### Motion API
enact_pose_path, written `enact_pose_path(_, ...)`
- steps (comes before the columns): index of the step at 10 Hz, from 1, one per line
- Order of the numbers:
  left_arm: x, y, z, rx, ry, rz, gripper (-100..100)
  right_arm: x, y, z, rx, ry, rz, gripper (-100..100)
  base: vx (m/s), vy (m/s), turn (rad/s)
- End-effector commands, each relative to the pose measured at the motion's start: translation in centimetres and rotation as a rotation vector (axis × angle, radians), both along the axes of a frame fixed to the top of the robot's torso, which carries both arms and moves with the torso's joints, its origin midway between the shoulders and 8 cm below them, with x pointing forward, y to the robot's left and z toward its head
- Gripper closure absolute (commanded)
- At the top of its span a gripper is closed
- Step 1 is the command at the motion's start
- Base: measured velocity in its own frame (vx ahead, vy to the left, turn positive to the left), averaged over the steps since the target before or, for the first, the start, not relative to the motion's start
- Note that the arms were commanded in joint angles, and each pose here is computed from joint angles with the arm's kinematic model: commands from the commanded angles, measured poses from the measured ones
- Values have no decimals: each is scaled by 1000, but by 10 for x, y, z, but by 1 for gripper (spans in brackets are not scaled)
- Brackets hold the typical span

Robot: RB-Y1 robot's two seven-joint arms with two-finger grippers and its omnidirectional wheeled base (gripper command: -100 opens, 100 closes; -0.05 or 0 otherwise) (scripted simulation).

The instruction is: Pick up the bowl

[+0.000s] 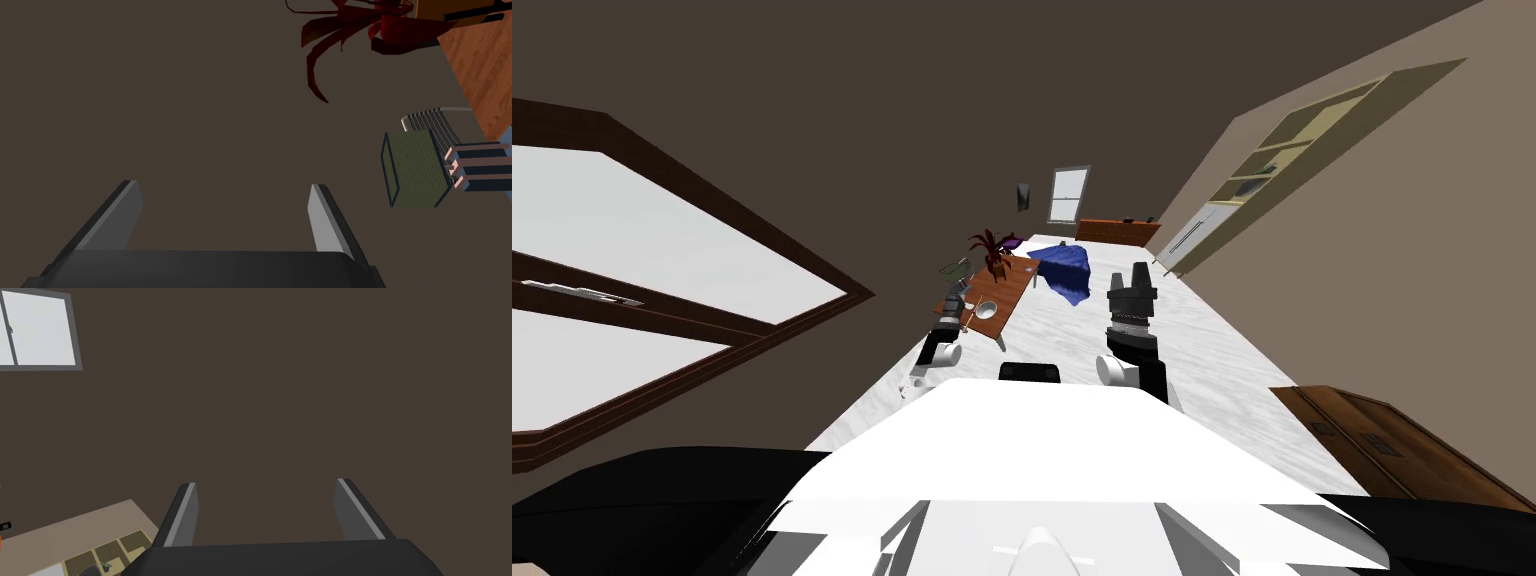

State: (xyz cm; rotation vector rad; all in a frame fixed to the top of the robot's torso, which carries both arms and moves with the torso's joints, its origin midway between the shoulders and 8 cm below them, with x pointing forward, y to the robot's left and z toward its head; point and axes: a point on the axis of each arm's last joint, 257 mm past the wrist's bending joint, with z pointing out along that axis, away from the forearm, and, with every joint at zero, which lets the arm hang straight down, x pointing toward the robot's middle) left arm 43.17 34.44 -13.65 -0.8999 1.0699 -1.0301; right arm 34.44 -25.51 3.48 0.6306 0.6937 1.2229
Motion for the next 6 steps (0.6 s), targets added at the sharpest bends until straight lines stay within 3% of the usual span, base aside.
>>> enact_pose_path(1,3,4,-9,-1,17,5,-100,0,0,0,0,0,0,0,-3,-7,17)
enact_pose_path(4,12,25,-55,-6,137,31,-100,0,0,0,0,0,0,0,-3,-16,-108)
enact_pose_path(6,15,34,-73,-10,186,39,-100,0,0,0,0,0,0,0,1,-14,-88)
